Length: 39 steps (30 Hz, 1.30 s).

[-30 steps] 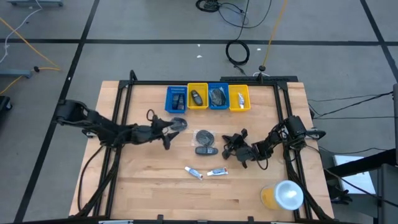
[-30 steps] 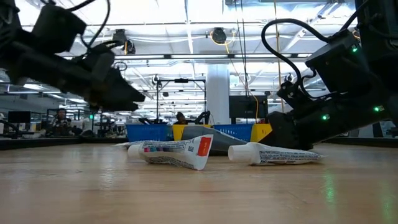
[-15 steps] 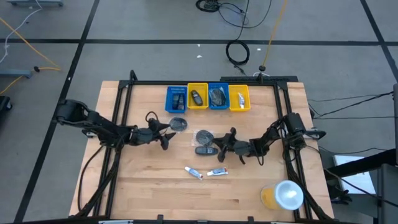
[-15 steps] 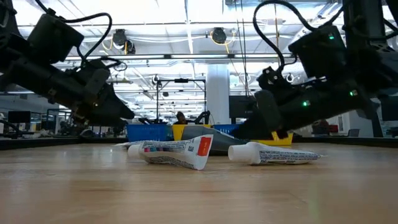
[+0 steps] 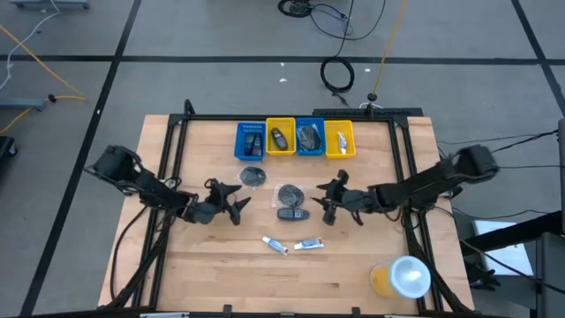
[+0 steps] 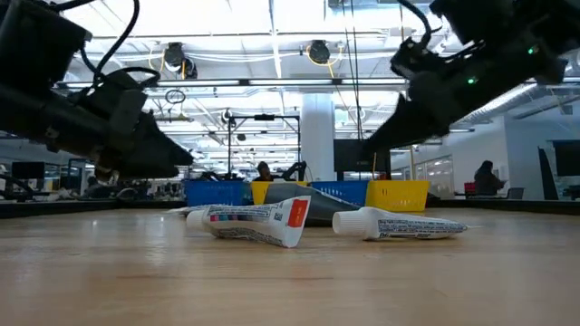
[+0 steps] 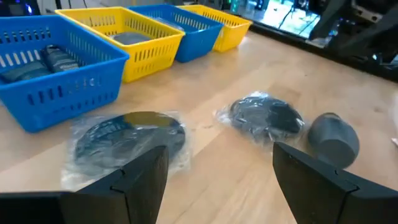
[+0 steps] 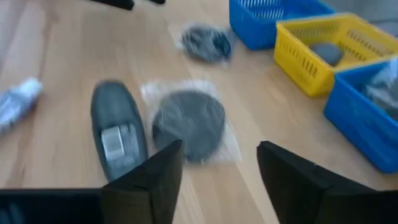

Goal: Pick & Place Travel size toiletries
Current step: Put the black hairbrush into the right blue bin

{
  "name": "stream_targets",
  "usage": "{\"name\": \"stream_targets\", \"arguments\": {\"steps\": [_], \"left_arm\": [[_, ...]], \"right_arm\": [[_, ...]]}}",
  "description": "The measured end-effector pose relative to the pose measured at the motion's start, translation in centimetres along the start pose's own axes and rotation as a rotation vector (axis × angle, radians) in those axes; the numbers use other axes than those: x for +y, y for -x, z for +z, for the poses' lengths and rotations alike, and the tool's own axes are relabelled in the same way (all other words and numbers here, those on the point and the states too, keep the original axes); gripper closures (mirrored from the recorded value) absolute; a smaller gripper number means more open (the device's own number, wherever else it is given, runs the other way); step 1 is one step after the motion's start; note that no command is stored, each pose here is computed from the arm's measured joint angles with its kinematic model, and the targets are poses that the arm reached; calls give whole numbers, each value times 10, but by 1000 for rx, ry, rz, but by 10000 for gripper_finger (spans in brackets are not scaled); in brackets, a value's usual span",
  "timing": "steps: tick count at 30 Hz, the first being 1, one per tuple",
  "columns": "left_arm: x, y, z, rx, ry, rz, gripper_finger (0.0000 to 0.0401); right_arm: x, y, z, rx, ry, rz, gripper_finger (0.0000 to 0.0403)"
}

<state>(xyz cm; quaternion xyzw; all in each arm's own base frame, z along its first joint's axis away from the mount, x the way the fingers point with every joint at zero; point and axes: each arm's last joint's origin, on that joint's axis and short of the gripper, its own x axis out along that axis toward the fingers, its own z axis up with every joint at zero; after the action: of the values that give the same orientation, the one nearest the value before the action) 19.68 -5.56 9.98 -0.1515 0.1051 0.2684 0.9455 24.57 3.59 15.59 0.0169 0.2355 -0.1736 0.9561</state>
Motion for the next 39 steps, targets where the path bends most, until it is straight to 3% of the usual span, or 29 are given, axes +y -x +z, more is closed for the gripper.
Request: {"name": "stream_targets", "arguments": {"steps": [5, 10, 16, 23, 27, 33, 39], "left_arm": [[-7, -14, -10, 35, -41, 18, 116], [-16, -31, -7, 83, -97, -49, 116], [-27, -50, 4, 126, -190, -161, 116], [-23, -76, 16, 211, -162, -86, 116], [-12, -90, 24, 249, -102, -51, 116], [-1, -109, 35, 283, -73, -96, 117], [3, -128, 24, 329, -78, -81, 117]], "right_arm": [[-11, 5, -2, 104, 9, 57, 164], [-13, -10, -9, 144, 56, 152, 143], [-7, -29, -11, 159, 305, 190, 142], [-2, -49, -8, 171, 613, 200, 145], [-3, -57, -10, 183, 733, 203, 145], [-4, -69, -14, 166, 883, 206, 151], [-4, -83, -16, 100, 997, 188, 161]]}}
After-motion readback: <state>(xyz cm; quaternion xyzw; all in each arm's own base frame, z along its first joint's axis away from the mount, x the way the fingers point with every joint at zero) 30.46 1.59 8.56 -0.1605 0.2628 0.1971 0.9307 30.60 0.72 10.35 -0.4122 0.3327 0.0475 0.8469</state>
